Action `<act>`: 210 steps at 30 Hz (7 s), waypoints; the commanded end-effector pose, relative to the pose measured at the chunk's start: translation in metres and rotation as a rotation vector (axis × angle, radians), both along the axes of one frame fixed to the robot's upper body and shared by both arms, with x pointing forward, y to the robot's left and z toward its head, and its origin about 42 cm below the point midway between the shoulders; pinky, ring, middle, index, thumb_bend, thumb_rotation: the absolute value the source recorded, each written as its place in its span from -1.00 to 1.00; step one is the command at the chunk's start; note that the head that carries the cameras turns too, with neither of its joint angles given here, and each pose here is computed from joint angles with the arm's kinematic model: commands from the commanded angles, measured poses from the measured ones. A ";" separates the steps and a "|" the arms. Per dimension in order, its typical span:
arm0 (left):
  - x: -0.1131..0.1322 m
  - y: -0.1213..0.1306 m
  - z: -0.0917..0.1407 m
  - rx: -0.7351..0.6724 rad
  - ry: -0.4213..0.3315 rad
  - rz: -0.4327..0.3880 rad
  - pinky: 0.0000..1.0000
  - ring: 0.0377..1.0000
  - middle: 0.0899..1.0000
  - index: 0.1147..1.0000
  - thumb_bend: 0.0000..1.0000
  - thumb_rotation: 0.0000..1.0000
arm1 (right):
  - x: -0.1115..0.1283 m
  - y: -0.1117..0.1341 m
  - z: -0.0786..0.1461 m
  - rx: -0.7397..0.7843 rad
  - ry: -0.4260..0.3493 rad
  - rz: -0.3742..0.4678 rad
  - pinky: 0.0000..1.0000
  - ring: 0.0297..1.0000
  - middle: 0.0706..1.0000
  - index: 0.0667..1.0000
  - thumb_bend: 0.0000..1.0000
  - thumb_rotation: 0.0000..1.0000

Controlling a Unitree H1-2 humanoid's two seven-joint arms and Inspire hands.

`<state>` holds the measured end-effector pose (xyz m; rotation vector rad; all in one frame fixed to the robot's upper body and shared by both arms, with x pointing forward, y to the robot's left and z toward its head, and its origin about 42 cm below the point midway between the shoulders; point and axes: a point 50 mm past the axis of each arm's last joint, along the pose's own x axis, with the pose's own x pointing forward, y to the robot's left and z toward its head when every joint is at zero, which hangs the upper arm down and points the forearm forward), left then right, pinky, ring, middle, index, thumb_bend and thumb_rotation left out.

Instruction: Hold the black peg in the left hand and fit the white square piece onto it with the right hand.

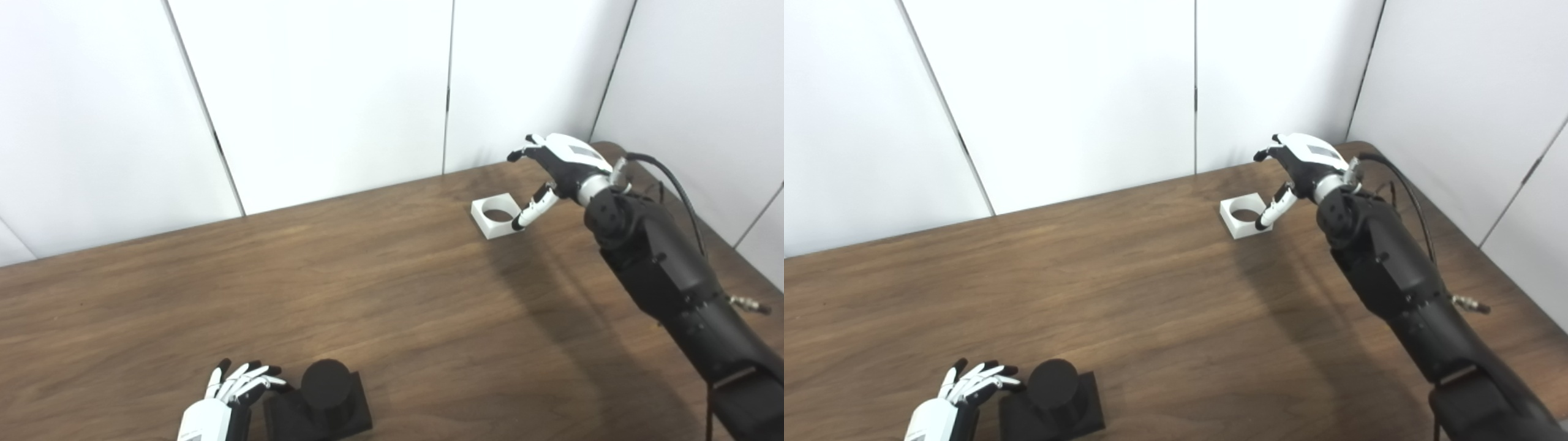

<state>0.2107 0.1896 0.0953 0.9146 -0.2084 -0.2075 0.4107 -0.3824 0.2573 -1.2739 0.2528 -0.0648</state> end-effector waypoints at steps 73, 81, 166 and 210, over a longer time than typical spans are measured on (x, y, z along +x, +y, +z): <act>-0.009 0.008 -0.009 0.047 0.053 0.030 1.00 0.72 0.51 -0.16 0.04 -0.91 | 0.059 0.016 -0.005 -0.250 0.161 0.111 0.89 1.00 0.89 0.56 0.73 -0.47; -0.010 0.007 -0.008 0.048 0.059 0.032 1.00 0.73 0.52 -0.16 0.04 -0.91 | 0.059 0.015 -0.005 -0.261 0.161 0.121 0.84 1.00 0.87 0.52 0.72 -0.50; -0.002 -0.031 0.020 0.072 0.051 0.025 0.94 0.72 0.53 -0.16 0.04 -0.90 | -0.129 0.223 0.095 -0.174 -0.129 0.967 0.72 0.74 0.50 -0.11 0.05 -0.73; -0.001 -0.041 0.025 0.068 0.050 0.027 0.95 0.72 0.52 -0.16 0.04 -0.90 | -0.129 0.247 0.060 -0.085 -0.074 0.998 0.81 0.77 0.53 -0.11 0.05 -0.73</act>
